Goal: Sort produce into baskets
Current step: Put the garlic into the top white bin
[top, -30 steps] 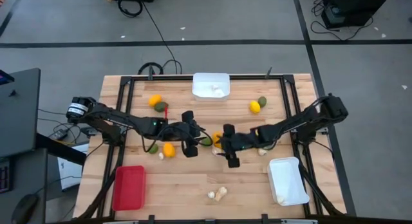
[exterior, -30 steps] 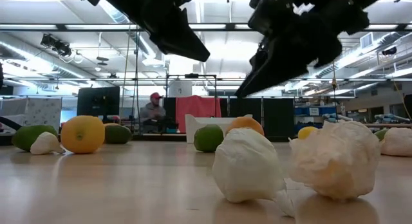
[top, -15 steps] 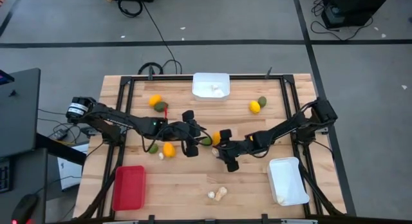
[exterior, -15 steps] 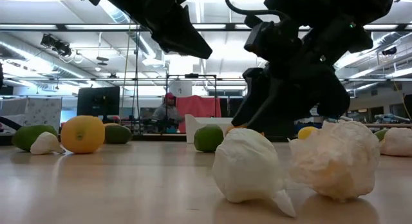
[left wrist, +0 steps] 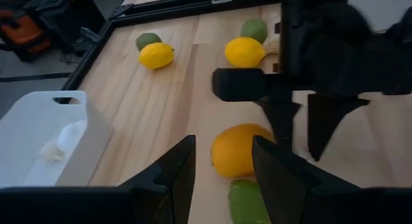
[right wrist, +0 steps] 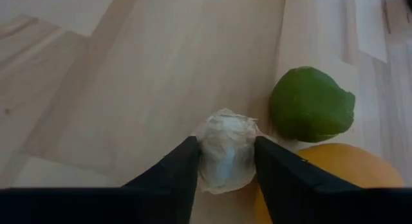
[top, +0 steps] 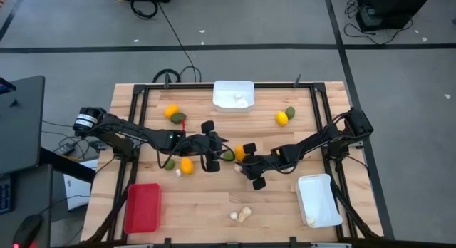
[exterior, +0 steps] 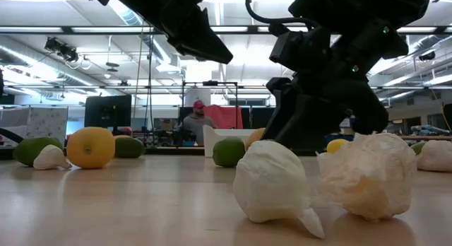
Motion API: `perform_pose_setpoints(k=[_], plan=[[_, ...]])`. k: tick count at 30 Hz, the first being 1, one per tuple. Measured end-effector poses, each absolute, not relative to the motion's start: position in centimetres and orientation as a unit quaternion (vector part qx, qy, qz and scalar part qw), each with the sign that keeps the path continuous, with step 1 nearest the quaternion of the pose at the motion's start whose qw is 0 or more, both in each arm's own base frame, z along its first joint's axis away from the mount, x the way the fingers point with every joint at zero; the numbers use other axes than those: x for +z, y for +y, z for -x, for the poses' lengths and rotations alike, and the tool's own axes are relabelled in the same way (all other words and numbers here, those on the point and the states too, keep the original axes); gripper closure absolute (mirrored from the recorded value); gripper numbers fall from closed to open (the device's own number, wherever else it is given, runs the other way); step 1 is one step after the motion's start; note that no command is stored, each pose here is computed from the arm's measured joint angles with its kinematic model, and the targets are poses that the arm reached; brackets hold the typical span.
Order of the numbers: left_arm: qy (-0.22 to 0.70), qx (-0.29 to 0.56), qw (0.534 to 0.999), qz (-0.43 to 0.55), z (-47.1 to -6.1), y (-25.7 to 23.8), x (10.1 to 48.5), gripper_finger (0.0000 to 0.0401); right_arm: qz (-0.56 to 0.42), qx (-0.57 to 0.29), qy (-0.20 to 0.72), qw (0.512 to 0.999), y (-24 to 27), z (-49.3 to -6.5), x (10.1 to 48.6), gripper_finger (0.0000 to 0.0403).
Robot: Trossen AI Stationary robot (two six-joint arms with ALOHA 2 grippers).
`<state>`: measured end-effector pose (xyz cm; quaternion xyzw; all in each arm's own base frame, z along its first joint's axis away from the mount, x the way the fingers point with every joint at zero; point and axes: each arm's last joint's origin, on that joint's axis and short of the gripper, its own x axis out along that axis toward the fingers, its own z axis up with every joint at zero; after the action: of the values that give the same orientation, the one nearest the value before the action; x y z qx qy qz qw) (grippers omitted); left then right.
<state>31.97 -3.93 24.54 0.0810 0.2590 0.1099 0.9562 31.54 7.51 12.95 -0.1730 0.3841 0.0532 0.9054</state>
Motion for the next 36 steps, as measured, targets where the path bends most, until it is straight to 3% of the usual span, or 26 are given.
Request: perform_pose_setpoints(k=[8,17,24,29,36], plan=[[0.261,0.142,0.953,-0.053,-31.9,-3.7,24.4,0.0243,0.168,0.071,0.378,0.908,7.6,-31.6,13.1,0.0384],[0.324,0.224,0.919,0.009,-31.0,-1.0,23.1,0.0243,0.165,0.024,0.341,0.925,5.6,-32.0,15.2,0.0397],[0.372,0.239,0.896,0.039,-30.1,-1.1,22.2,0.0243,0.13,-0.003,0.302,0.944,4.2,-32.2,17.0,0.0336],[0.441,0.166,0.876,0.097,-29.4,-2.8,21.2,0.0243,0.13,-0.032,0.302,0.944,3.5,-32.3,17.1,0.029],[0.464,0.16,0.866,0.095,-30.2,-3.7,19.3,0.0228,0.122,-0.041,0.276,0.953,3.1,-32.6,17.5,0.0262]])
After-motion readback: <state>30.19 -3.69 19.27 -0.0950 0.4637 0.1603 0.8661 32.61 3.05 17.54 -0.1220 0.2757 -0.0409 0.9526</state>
